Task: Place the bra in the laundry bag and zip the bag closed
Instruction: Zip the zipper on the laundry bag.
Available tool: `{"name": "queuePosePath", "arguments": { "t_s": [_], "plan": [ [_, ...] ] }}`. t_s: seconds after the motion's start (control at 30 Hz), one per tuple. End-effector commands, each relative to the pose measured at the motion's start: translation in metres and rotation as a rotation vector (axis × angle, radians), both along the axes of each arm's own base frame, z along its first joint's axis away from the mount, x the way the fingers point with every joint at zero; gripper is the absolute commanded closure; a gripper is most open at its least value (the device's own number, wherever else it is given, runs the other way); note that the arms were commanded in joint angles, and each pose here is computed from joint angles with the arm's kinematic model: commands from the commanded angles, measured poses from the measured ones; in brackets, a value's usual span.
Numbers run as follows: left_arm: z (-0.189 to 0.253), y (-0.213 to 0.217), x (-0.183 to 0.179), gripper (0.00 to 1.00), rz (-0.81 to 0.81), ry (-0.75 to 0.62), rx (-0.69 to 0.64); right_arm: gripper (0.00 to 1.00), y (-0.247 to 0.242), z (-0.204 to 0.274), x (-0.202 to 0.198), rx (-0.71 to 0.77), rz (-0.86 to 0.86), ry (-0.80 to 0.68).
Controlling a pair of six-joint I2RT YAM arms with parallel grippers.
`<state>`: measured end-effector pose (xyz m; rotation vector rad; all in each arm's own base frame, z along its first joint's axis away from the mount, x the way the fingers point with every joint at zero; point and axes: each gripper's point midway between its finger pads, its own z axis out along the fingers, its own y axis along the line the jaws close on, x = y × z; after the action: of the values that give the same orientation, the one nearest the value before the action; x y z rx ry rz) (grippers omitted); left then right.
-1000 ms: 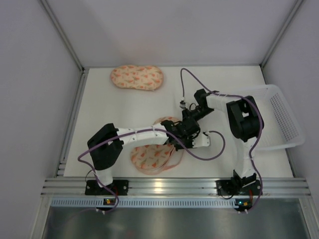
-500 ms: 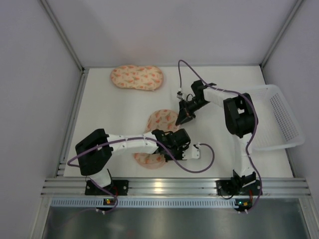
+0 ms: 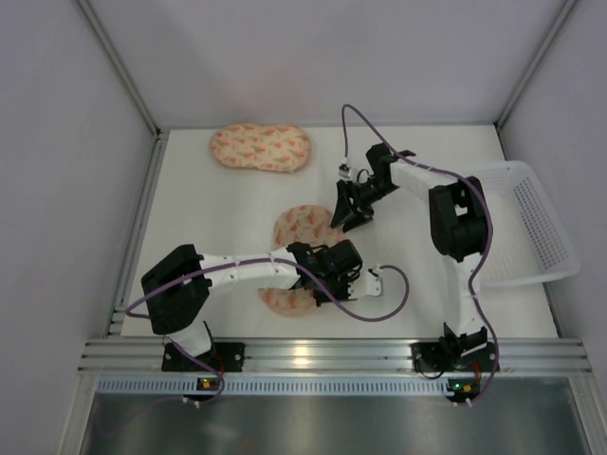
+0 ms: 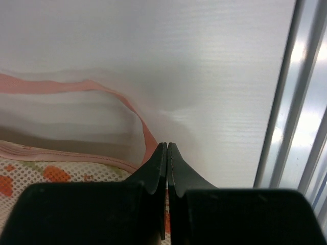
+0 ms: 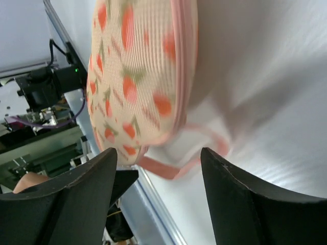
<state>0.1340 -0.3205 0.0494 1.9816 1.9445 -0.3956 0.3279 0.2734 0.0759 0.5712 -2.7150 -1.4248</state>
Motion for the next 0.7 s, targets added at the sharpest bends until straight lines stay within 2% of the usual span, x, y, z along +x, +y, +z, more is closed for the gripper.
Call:
{"name": "queuePosePath", "arguments": {
  "t_s": [0.0,0.2,0.4,0.5,0.53,0.63,0.67],
  "plan": [
    [0.024,-0.031,0.027,1.00,0.055,-0.053,-0.100,0.33,-0.014,0.030,-0.023,0.016,0.015,-0.032],
    [0.033,-0.051,0.045,1.00,0.061,-0.101,-0.137,0.36,-0.014,0.024,-0.068,0.088,0.036,0.105],
    [0.037,-0.055,0.050,1.00,0.046,-0.120,-0.144,0.46,0.012,0.012,-0.093,0.118,0.124,0.148],
    [0.036,-0.053,0.045,1.00,0.020,-0.116,-0.144,0.68,0.022,0.010,-0.097,0.111,0.136,0.185],
    [0.036,-0.051,0.043,1.00,-0.011,-0.115,-0.142,0.81,0.023,0.007,-0.097,0.106,0.136,0.192],
    [0.033,-0.043,0.031,1.00,-0.040,-0.086,-0.141,1.00,0.022,0.007,-0.087,0.099,0.123,0.178],
    [0.032,-0.041,0.027,1.00,-0.046,-0.072,-0.144,1.00,0.022,0.008,-0.082,0.099,0.118,0.168]
  ]
}}
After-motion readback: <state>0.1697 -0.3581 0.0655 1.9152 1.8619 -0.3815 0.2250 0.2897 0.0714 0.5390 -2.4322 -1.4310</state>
